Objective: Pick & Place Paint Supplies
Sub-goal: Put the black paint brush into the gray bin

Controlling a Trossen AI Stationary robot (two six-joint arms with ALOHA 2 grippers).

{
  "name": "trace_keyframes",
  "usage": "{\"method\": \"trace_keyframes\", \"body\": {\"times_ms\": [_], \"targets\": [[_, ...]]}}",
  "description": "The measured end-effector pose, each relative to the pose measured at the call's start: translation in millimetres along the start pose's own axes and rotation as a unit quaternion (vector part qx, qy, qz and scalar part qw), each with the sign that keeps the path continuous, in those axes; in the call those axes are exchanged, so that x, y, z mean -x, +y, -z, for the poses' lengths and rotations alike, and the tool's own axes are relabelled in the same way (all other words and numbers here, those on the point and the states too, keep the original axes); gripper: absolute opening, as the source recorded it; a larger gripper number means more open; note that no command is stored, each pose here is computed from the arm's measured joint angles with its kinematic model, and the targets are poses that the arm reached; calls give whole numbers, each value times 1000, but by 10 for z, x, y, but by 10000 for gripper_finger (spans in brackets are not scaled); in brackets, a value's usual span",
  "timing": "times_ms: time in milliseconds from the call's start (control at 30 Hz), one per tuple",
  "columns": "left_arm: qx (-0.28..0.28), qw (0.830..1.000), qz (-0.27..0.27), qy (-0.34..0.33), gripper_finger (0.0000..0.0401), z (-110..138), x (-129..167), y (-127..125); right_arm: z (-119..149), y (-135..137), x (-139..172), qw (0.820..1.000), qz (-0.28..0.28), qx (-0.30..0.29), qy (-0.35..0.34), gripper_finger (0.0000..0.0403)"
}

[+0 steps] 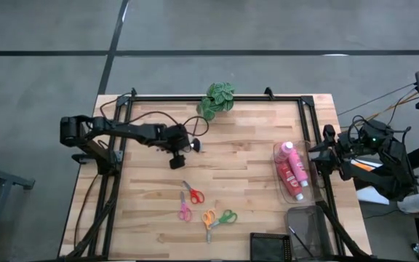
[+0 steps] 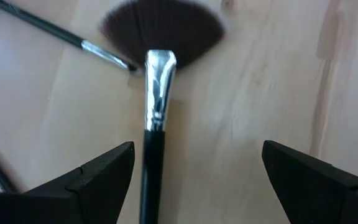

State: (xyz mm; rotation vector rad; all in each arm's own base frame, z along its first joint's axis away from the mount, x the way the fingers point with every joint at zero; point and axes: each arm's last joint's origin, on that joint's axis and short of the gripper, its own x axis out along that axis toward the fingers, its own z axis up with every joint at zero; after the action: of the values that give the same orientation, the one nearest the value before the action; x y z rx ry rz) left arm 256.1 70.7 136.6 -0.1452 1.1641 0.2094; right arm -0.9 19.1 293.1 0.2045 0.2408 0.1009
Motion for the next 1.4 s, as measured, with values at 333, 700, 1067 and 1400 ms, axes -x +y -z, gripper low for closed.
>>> {"method": "trace_keyframes", "body": {"times_ms": [333,700,1067,1400], "targets": [[27,999,5,26,342,77,-128,-5,0,0,0,1000,0,0,0,162],[43,999,6,4,191,35,-156,-3,0,0,0,1000,0,0,0,162],[78,997,6,-15,30,4,-161,-2,0,0,0,1000,0,0,0,162],[76,996,42,-38,28,-45,-163,-36,0,0,0,1000,0,0,0,162]]}}
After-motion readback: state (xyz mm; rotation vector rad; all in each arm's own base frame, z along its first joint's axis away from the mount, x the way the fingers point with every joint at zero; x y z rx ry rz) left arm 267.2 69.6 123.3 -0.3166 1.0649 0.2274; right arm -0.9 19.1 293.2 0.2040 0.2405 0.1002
